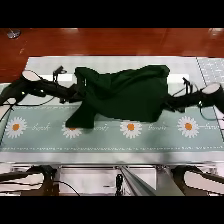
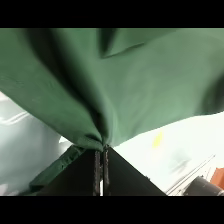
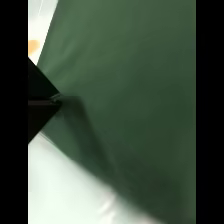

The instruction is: Fold the shirts.

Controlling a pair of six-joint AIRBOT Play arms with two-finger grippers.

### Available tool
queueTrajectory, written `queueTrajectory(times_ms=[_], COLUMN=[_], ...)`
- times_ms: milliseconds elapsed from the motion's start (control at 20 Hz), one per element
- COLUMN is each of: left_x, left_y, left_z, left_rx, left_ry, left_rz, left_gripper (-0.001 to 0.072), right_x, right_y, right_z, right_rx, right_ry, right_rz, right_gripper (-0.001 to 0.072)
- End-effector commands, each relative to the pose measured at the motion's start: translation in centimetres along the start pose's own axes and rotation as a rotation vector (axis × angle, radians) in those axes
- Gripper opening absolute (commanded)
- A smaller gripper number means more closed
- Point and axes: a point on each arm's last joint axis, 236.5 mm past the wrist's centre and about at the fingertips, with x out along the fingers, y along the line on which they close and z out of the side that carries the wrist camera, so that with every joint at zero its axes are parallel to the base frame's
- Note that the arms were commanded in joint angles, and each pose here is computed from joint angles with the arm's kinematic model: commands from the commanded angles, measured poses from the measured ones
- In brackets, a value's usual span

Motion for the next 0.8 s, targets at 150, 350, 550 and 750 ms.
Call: queueTrajectory(times_ms=[150,350,550,750], left_x=[-19.1,-32.1,-41.1,-42.1], left_y=[-17.8,-25.9,-28.8,-29.0], left_z=[8.1,3.7,-3.0,-11.1], left_rx=[0.439,0.723,0.834,0.893], left_ry=[-0.525,-0.765,-1.0,-0.987], left_rz=[-0.13,0.038,0.218,0.251], left_gripper=[0.0022,0.0021,0.0021,0.0022], right_x=[-23.9,-38.9,-45.7,-48.4], right_y=[19.3,28.3,29.2,29.0], right_z=[11.4,3.8,-5.0,-12.0], right_rx=[-0.453,-0.737,-0.814,-0.856], right_ry=[-0.555,-0.851,-1.047,-1.143], right_rz=[0.109,0.081,-0.005,-0.042], right_gripper=[0.0027,0.0027,0.0027,0.0027])
